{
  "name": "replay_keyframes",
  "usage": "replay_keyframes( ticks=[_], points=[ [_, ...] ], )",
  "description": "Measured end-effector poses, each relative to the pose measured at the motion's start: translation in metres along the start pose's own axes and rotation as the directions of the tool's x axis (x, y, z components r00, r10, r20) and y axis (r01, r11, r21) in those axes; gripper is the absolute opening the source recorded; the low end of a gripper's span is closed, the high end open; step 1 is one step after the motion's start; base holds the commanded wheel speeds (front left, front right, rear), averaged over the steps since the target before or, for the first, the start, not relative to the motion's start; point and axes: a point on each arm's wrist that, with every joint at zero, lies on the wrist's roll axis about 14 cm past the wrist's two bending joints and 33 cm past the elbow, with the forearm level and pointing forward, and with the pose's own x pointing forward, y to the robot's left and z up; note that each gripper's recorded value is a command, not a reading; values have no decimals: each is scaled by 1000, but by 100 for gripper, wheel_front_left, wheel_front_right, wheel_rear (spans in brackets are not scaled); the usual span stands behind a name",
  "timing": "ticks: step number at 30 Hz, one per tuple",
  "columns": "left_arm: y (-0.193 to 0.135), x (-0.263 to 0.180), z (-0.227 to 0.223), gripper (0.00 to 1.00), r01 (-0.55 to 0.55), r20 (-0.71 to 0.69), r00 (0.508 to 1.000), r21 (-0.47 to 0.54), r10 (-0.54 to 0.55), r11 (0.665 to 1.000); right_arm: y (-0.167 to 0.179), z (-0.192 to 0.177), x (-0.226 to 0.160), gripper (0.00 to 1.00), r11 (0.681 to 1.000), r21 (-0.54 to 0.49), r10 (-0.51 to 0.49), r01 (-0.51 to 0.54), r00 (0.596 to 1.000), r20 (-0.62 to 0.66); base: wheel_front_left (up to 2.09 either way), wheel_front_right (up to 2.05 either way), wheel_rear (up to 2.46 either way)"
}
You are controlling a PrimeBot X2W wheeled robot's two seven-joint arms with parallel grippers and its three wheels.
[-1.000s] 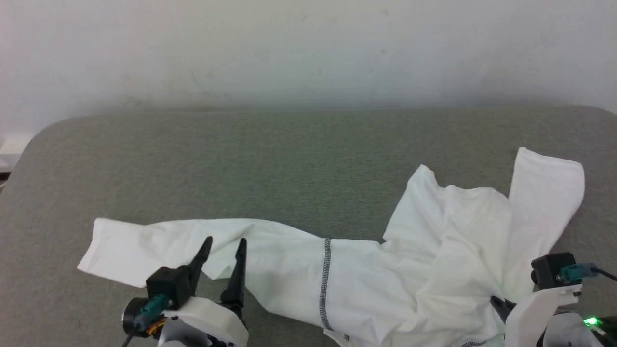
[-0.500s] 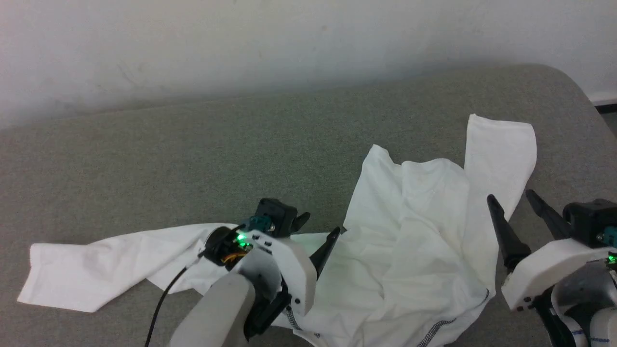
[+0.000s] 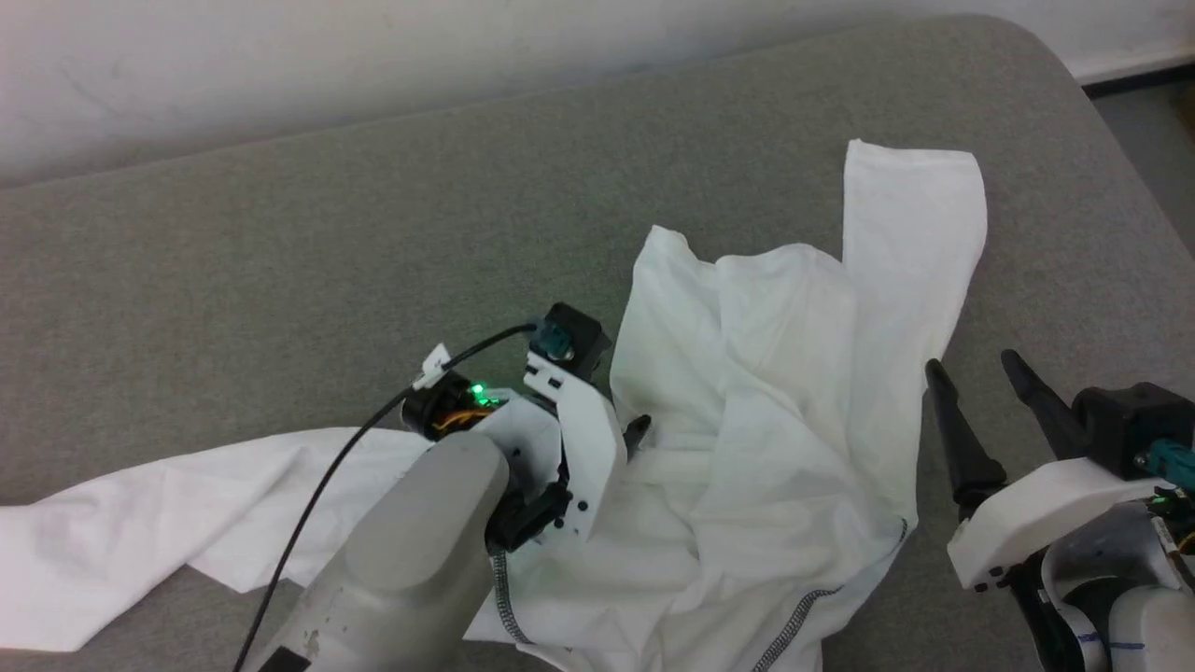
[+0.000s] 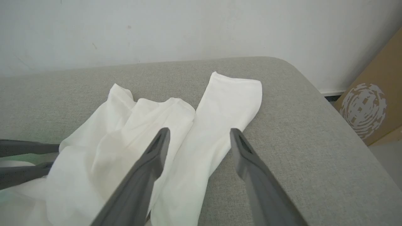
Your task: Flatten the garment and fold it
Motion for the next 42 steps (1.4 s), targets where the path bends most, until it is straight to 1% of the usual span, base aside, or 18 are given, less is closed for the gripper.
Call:
replay_keyframes(
  ticks=[1, 2, 3, 6, 9, 12, 15, 19, 22, 25, 27, 28, 29, 33, 36, 38, 40, 42],
  points=[
    [-2, 4, 1, 100, 16, -5, 1000, -3, -16, 1000, -2, -3, 0, 100, 1000, 0, -7, 7, 1000, -6, 0, 0, 0],
    [-5, 7, 1, 42, 30, -13, 999, -9, -30, 1000, -4, -6, 1, 100, 1000, -2, -13, 13, 1000, -15, 0, 0, 0],
    [-6, 9, 1, 0, 42, -17, 999, -7, -42, 999, -5, -8, 1, 100, 1000, -6, -19, 19, 1000, -21, 0, 0, 0],
    [-5, 12, 6, 0, 62, 11, 998, -38, -62, 997, -8, -12, 2, 100, 1000, -10, -30, 30, 999, -32, 0, 0, 0],
    [4, 9, 15, 0, 47, 95, 995, -86, -39, 995, -8, -11, 3, 100, 1000, -11, -29, 29, 999, -25, 0, 0, 0],
    [34, -5, 36, 0, -26, 233, 971, -143, 59, 989, -5, -9, 2, 100, 1000, -14, -19, 19, 1000, -17, 0, 0, 0],
    [78, -35, 64, 0, -140, 383, 899, -212, 214, 967, 2, -3, 3, 100, 1000, -12, 3, -3, 1000, 1, 0, 0, 0],
    [136, -90, 93, 0, -278, 530, 744, -308, 407, 910, 19, 0, 7, 100, 998, -12, 56, -56, 998, 4, 0, 0, 0],
    [174, -131, 93, 0, -365, 561, 636, -386, 530, 847, 35, -2, 11, 100, 995, -10, 102, -102, 995, -7, 0, 0, 0],
    [201, -159, 77, 0, -441, 530, 576, -440, 623, 782, 50, -7, 16, 100, 989, -12, 146, -146, 989, -28, 0, 0, 0],
    [214, -170, 59, 0, -485, 489, 561, -459, 668, 744, 60, -11, 19, 100, 985, -14, 172, -173, 984, -41, 0, 0, 0],
    [217, -171, 49, 56, -499, 468, 564, -464, 681, 732, 64, -13, 21, 100, 983, -14, 183, -184, 982, -52, 0, 0, 0],
    [219, -171, 38, 100, -512, 447, 570, -464, 690, 723, 68, -16, 23, 100, 981, -14, 194, -196, 979, -62, 0, 0, 0],
    [214, -173, 19, 100, -509, 454, 564, -466, 689, 724, 85, -16, 32, 100, 969, -29, 244, -247, 967, -73, 0, 0, 0],
    [208, -190, 30, 100, -509, 526, 511, -453, 680, 732, 96, -7, 39, 100, 959, -30, 279, -281, 958, -61, 0, 0, 0],
    [199, -208, 43, 100, -501, 589, 456, -450, 667, 740, 103, -3, 44, 100, 953, -4, 303, -304, 951, -65, 0, 0, 0],
    [185, -229, 54, 100, -501, 651, 392, -441, 650, 744, 111, -12, 48, 100, 943, -15, 329, -333, 936, -127, 0, 0, 0],
    [168, -241, 47, 100, -507, 671, 365, -437, 645, 743, 117, -30, 49, 100, 933, 0, 351, -359, 912, -214, 0, 0, 0]
  ],
)
